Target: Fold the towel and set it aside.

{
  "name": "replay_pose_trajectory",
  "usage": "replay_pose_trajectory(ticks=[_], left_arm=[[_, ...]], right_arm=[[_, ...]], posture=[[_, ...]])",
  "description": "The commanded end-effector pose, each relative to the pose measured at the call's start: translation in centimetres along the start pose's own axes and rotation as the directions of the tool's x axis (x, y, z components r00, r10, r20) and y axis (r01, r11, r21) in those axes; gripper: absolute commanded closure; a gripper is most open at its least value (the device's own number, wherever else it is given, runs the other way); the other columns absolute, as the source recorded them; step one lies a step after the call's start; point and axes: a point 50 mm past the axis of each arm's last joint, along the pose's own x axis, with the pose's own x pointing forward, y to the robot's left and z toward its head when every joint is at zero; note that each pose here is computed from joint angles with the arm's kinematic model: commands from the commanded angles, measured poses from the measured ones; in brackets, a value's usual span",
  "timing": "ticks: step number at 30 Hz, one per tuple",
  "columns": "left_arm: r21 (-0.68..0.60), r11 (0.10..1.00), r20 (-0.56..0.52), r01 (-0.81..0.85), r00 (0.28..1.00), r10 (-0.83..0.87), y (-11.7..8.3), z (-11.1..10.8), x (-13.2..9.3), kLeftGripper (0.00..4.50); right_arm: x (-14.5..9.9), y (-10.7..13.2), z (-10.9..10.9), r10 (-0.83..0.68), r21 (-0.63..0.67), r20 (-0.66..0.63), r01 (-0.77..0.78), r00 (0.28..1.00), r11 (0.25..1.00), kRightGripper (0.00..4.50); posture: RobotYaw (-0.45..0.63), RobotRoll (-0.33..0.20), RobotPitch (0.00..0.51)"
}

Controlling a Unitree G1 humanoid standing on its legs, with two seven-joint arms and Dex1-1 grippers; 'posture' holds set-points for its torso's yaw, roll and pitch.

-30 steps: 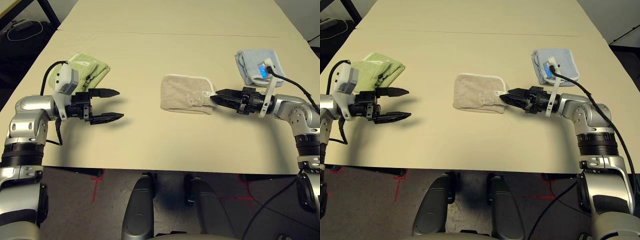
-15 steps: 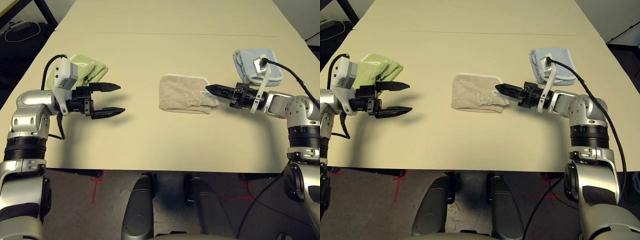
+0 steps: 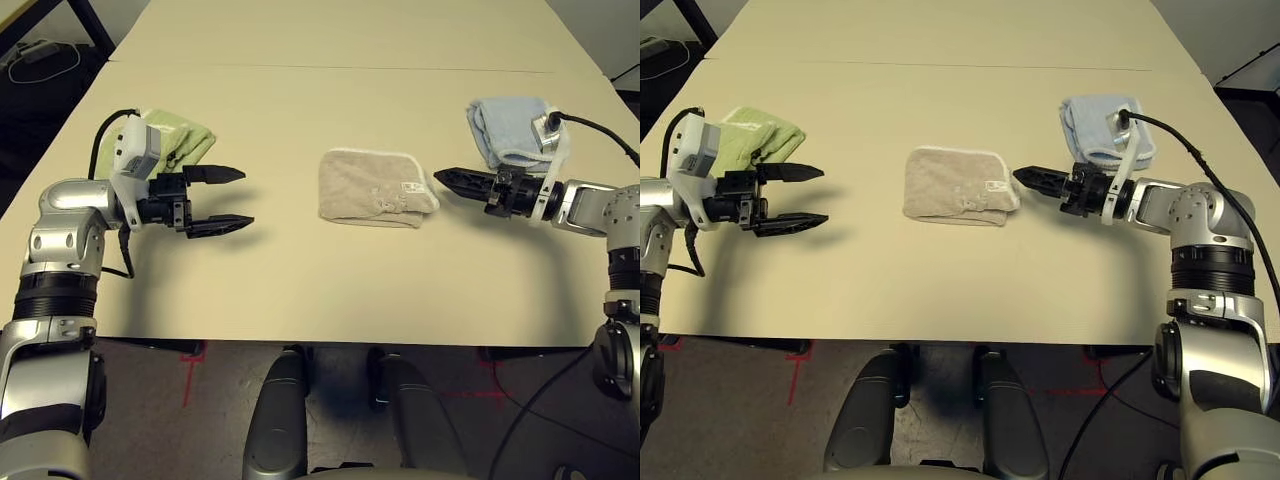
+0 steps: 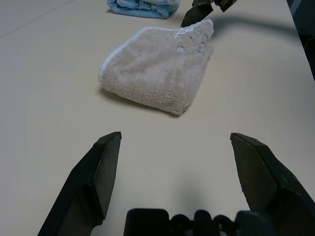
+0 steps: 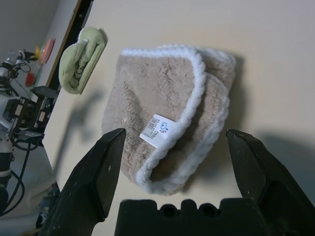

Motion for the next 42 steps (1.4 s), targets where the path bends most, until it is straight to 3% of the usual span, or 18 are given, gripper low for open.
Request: replay_pose_trajectory(ticks=[1, 8, 13, 14, 16, 26, 27, 35, 42], left_arm=[[0.002, 1.0, -0.014, 0.012, 1.0, -0.012, -0.1, 0.0, 0.3, 0.0], [0.003, 1.0, -0.013, 0.016, 1.0, -0.016, -0.3, 0.1, 0.4, 0.0], [0.002, 1.0, -0.015, 0.016, 1.0, -0.016, -0.3, 0.1, 0.4, 0.0], [0.001, 1.0, -0.016, 0.016, 1.0, -0.016, -0.4, 0.1, 0.4, 0.0], [-0.001, 1.0, -0.017, 0.018, 1.0, -0.018, -0.4, 0.1, 0.4, 0.0], [-0.008, 1.0, -0.019, 0.023, 1.0, -0.023, -0.5, 0.0, 0.6, 0.0], [-0.009, 1.0, -0.02, 0.023, 1.0, -0.024, -0.5, 0.0, 0.6, 0.0], [-0.011, 1.0, -0.023, 0.029, 0.999, -0.029, -0.5, -0.1, 0.8, 0.0], [-0.016, 0.999, -0.024, 0.031, 0.999, -0.031, -0.4, -0.2, 1.0, 0.0]], right_arm=[[1.0, -0.1, -0.7, -0.03, 0.004, -0.034, 0.03, 0.999, 1.0, 0.06], [3.1, -0.1, -2.0, -0.04, 0.025, -0.076, 0.042, 0.996, 0.999, 0.06], [3.3, 0.1, -2.0, -0.026, 0.028, -0.071, 0.028, 0.997, 0.999, 0.06], [3.3, 0.1, -2.0, -0.027, 0.026, -0.068, 0.028, 0.997, 0.999, 0.22], [3.4, 0.1, -1.9, -0.025, 0.025, -0.063, 0.026, 0.998, 0.999, 0.64], [3.5, 0.5, -1.7, 0.008, 0.026, -0.034, -0.007, 0.999, 1.0, 4.36], [3.5, 0.6, -1.7, 0.015, 0.025, -0.03, -0.014, 0.999, 1.0, 4.48], [3.2, 1.0, -0.9, 0.062, 0.024, 0.017, -0.062, 0.998, 0.998, 4.48], [3.7, 2.1, 1.2, 0.15, -0.031, 0.164, -0.147, 0.975, 0.989, 4.48]], posture=[[0.13, 0.0, 0.211], [0.13, 0.0, 0.211], [0.15, 0.0, 0.209], [0.14, 0.0, 0.209], [0.14, 0.0, 0.209], [0.13, 0.0, 0.209], [0.13, 0.0, 0.209], [0.13, 0.0, 0.209], [0.12, 0.0, 0.21]])
